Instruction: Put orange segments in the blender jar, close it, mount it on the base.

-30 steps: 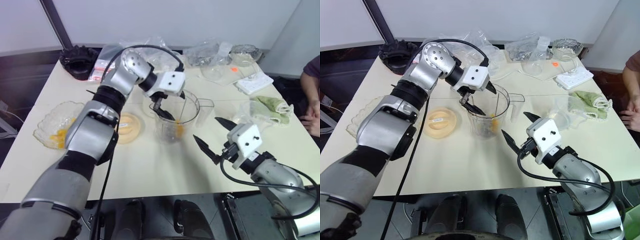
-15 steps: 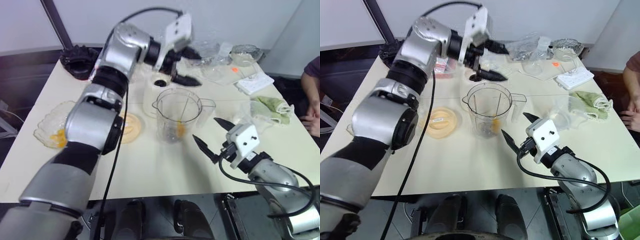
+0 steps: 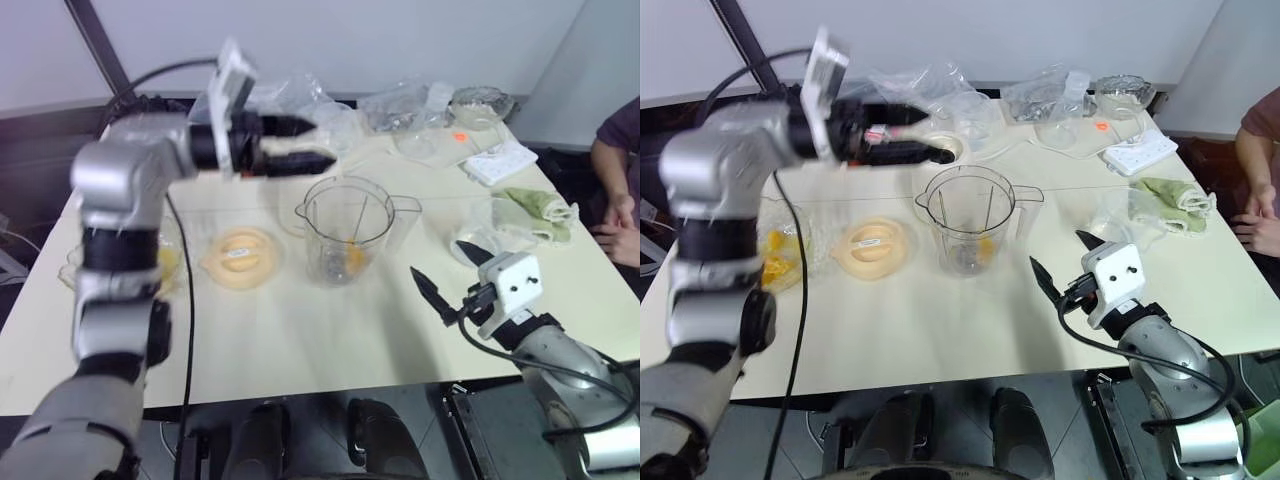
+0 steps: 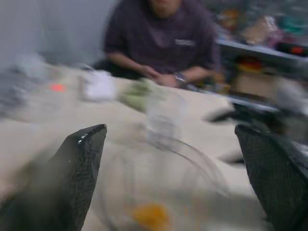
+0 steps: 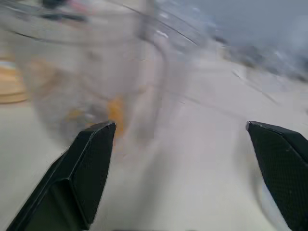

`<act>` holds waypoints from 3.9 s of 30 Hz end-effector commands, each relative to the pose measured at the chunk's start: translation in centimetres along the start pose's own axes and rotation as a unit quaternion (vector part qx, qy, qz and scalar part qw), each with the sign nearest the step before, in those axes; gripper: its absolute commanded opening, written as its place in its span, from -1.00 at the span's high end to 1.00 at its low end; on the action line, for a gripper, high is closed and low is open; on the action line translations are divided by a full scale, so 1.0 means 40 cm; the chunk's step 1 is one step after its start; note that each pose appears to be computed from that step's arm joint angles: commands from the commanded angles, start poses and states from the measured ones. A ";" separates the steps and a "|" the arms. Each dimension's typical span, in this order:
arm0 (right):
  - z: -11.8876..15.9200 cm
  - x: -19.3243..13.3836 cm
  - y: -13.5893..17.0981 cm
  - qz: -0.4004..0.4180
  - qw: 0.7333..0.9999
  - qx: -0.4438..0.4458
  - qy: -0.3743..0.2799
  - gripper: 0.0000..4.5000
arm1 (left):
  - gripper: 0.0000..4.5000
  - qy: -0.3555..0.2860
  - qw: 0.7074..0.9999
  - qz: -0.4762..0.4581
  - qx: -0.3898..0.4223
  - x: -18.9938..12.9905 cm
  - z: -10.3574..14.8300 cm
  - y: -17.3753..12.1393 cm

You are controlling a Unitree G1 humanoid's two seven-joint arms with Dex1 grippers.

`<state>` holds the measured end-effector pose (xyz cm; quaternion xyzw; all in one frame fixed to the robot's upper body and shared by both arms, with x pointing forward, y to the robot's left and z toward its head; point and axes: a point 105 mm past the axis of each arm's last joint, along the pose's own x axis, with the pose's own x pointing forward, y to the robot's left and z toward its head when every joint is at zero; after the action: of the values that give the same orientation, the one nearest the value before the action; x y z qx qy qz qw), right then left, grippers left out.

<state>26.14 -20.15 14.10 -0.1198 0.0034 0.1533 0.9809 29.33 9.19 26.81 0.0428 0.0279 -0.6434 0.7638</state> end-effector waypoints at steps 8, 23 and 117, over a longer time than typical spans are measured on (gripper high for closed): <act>-0.108 -0.062 -0.161 -0.151 0.985 0.032 0.079 -1.00 | -0.98 0.054 0.998 -0.001 0.032 -0.018 -0.088 -0.094; -0.227 0.000 -0.379 -0.283 0.947 0.053 0.142 -1.00 | -0.98 0.080 0.995 -0.030 0.045 0.009 -0.165 -0.121; 0.475 0.349 -0.173 0.052 0.971 -0.192 -0.135 0.99 | -1.00 0.015 0.993 0.113 0.040 -0.107 -0.054 0.010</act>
<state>42.17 -18.69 30.49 -0.2598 -0.0965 0.2159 0.9362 29.40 13.71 24.16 0.0748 0.0318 -0.5532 0.8291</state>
